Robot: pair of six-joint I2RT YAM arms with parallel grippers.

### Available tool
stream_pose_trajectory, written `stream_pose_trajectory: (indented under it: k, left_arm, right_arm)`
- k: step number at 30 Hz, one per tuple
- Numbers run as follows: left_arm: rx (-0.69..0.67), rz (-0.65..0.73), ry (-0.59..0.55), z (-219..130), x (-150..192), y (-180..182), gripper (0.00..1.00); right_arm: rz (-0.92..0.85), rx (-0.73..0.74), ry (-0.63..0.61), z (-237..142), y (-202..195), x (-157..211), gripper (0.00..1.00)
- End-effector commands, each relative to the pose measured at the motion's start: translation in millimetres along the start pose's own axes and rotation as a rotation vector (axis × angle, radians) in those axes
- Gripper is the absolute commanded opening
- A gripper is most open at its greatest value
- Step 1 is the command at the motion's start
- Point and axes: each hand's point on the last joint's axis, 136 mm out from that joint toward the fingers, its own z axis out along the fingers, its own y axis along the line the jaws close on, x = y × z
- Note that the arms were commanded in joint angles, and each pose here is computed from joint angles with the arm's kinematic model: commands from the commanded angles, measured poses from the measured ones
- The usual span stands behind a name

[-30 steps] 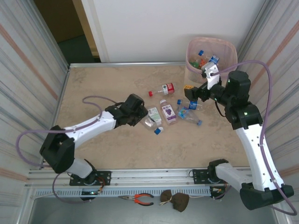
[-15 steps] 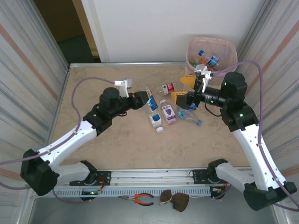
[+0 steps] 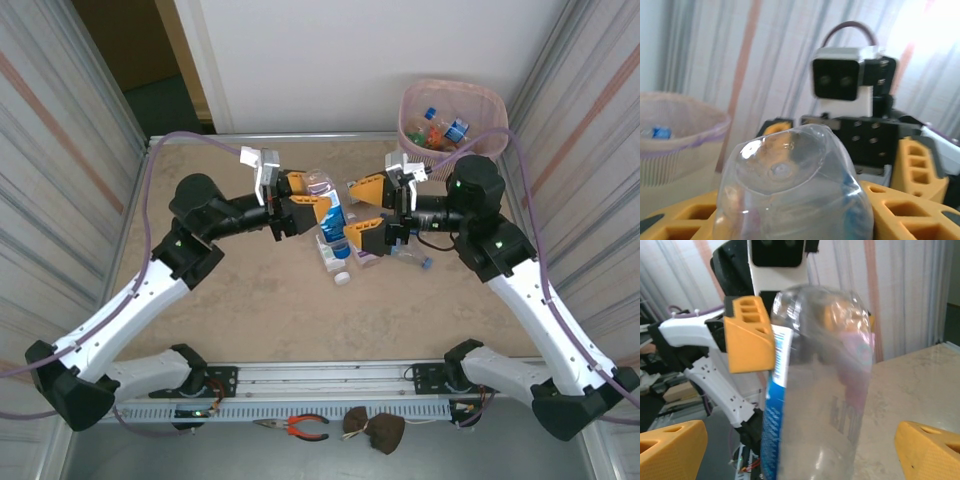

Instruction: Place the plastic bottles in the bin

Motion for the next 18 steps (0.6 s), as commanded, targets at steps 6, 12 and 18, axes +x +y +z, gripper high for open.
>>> stream_pose_trajectory:
  k: [6,12,18]
  left_arm:
    - [0.195,0.179,-0.003,6,-26,-57,0.53]
    - [0.2,0.192,-0.007,10,-26,-60,0.53]
    - [0.188,0.19,-0.007,11,-25,-57,0.53]
  right_arm:
    - [-0.097,-0.139,-0.01,5,38,-10,0.89]
    - [-0.069,-0.133,-0.002,4,39,-10,0.79]
    - [-0.047,-0.137,0.013,2,41,-3,0.6]
